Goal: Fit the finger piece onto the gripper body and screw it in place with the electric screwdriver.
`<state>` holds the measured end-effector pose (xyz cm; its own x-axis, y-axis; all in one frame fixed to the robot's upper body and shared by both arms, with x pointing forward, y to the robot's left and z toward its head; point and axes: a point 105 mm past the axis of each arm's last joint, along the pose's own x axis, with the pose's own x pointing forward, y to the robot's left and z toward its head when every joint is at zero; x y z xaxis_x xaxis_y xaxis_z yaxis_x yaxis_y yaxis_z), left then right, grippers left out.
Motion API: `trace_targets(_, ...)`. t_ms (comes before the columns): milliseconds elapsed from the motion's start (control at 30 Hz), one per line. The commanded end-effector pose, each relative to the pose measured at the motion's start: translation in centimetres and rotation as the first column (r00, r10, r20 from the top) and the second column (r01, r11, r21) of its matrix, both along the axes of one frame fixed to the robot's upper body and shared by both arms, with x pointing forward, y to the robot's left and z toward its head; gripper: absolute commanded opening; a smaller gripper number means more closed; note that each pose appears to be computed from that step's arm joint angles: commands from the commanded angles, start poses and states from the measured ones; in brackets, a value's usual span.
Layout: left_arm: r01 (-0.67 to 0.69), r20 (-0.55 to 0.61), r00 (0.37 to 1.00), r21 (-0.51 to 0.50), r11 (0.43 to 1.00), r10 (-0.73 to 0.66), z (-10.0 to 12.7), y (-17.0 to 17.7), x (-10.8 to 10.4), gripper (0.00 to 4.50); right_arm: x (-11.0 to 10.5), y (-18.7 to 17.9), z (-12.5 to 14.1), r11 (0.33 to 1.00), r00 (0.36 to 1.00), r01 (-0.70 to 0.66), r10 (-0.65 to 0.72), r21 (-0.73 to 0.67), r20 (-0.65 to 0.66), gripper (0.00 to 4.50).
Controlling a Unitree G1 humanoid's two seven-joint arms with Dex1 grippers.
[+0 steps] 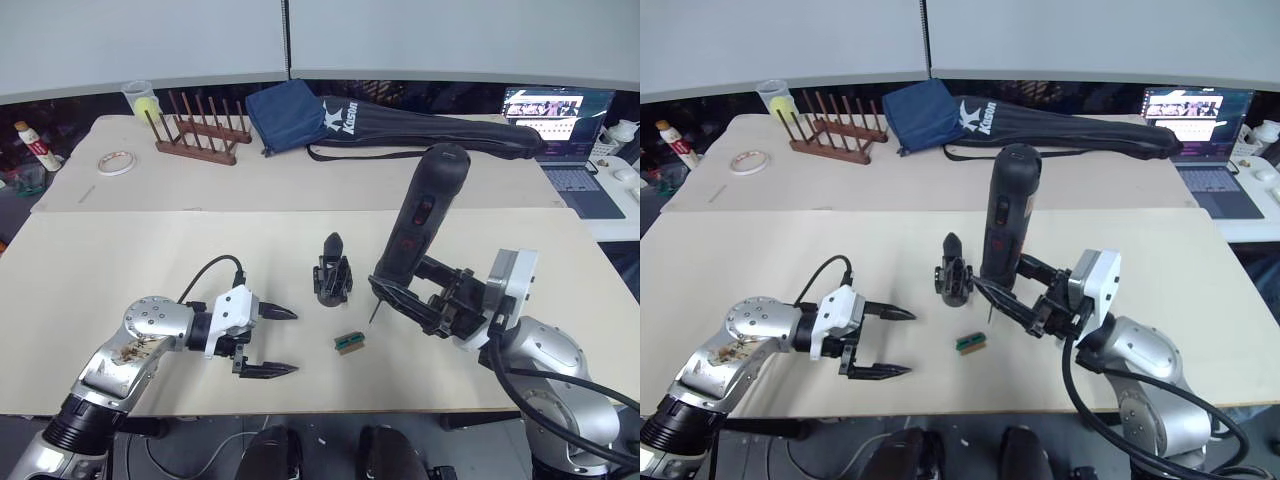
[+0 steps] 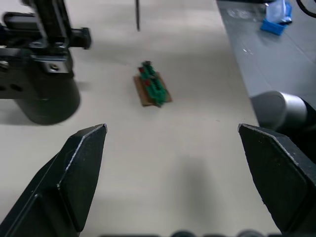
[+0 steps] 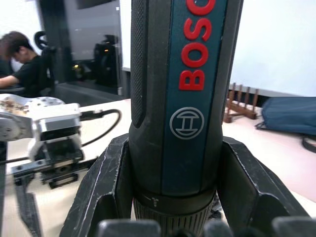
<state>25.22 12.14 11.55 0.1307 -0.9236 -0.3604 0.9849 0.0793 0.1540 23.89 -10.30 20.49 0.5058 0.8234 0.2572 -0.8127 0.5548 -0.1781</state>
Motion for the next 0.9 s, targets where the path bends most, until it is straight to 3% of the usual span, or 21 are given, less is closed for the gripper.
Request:
trace_targets(33,0.025,0.039,0.999,-0.016,1.0,-0.024,0.7,-0.5,0.1,4.5,-0.2,0.3,1.4,0.999,0.998,-0.007,0.004,0.051,0.065,1.97)
trace_targets(900,0.072,0.06,0.996,0.006,0.997,-0.072,0.1,-1.5,0.2,4.5,-0.5,1.5,1.2,0.996,0.996,-0.082,0.08,0.021,0.049,1.97)
